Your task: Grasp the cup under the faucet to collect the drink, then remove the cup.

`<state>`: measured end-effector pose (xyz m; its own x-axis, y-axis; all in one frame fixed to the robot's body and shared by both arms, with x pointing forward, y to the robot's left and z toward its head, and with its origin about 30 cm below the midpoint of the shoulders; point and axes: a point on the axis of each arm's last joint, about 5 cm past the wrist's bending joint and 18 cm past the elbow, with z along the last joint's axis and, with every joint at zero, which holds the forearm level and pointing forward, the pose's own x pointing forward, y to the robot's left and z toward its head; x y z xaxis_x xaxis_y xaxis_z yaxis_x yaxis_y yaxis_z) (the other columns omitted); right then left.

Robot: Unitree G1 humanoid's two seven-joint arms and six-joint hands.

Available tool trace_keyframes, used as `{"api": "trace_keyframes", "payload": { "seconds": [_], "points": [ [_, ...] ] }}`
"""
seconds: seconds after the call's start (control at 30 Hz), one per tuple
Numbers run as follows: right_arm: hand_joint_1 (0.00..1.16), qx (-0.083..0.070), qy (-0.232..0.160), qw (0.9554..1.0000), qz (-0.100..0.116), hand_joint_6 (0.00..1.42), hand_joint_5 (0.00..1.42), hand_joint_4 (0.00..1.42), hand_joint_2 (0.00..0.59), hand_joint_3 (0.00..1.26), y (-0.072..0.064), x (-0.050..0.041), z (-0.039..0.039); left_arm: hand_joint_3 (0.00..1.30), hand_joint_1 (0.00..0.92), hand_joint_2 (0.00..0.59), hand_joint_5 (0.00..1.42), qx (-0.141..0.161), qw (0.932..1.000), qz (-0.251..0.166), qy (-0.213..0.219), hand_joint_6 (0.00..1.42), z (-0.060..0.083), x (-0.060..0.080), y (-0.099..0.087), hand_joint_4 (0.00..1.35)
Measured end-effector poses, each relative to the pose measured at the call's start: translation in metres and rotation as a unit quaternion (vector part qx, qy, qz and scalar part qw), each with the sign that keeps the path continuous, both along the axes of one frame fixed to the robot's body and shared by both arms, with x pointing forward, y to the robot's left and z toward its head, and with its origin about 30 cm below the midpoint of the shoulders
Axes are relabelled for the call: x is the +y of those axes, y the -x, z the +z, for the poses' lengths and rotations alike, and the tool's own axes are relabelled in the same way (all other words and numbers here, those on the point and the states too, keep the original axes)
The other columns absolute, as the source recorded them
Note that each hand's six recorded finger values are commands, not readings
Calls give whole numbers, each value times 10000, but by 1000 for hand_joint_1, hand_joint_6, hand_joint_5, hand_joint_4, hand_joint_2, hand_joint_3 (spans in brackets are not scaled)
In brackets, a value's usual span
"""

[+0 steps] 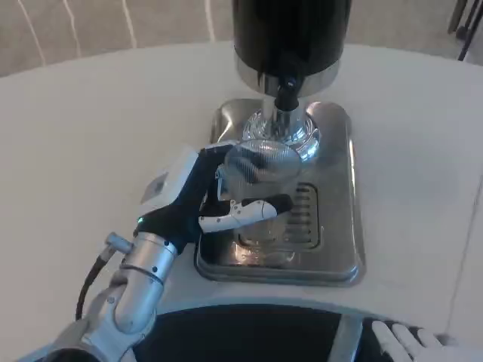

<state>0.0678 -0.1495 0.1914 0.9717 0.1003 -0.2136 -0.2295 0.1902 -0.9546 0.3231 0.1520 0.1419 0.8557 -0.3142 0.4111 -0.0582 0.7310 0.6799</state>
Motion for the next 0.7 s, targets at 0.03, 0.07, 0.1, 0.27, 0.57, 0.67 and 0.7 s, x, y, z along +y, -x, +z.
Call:
{"api": "trace_keyframes", "payload": {
  "seconds": [0.03, 0.07, 0.1, 0.27, 0.57, 0.67, 0.7],
  "points": [
    [272, 8, -1, 10000, -5, 0, 0, 0, 526, 0, 0, -1, 0, 991, 539, 57, 1372, -6, 10000, 9, -6, 584, 3, -7, -4, 1162],
    [272, 21, 1, 10000, -13, 0, 0, 0, 526, 0, 0, -3, 0, 991, 532, 60, 1372, -13, 10000, 31, -10, 591, 4, -21, -10, 1162],
    [272, 41, 4, 10000, -19, 0, 0, 0, 526, 0, 0, -5, 0, 991, 529, 60, 1362, -13, 10000, 46, -16, 593, 16, -46, -24, 1152],
    [272, 74, -7, 10000, -46, 0, 0, 0, 526, 0, 0, -16, 0, 731, 440, 50, 1101, -34, 9998, 191, -13, 535, 28, -105, -51, 803],
    [268, 134, -41, 9998, -108, 0, 0, 0, 519, 0, -1, -37, 0, 360, 259, 67, 613, 0, 9991, 371, -197, 425, 60, -153, -93, 312],
    [268, 138, -38, 9998, -113, 0, 0, 0, 521, 0, -16, -41, -3, 336, 258, 73, 554, -40, 9988, 362, -338, 421, 51, -158, -91, 270],
    [268, 150, -42, 9998, -104, 0, 0, 0, 522, 0, -23, -40, -8, 332, 258, 73, 536, -45, 9987, 363, -358, 421, 50, -160, -91, 257]
  ]
}}
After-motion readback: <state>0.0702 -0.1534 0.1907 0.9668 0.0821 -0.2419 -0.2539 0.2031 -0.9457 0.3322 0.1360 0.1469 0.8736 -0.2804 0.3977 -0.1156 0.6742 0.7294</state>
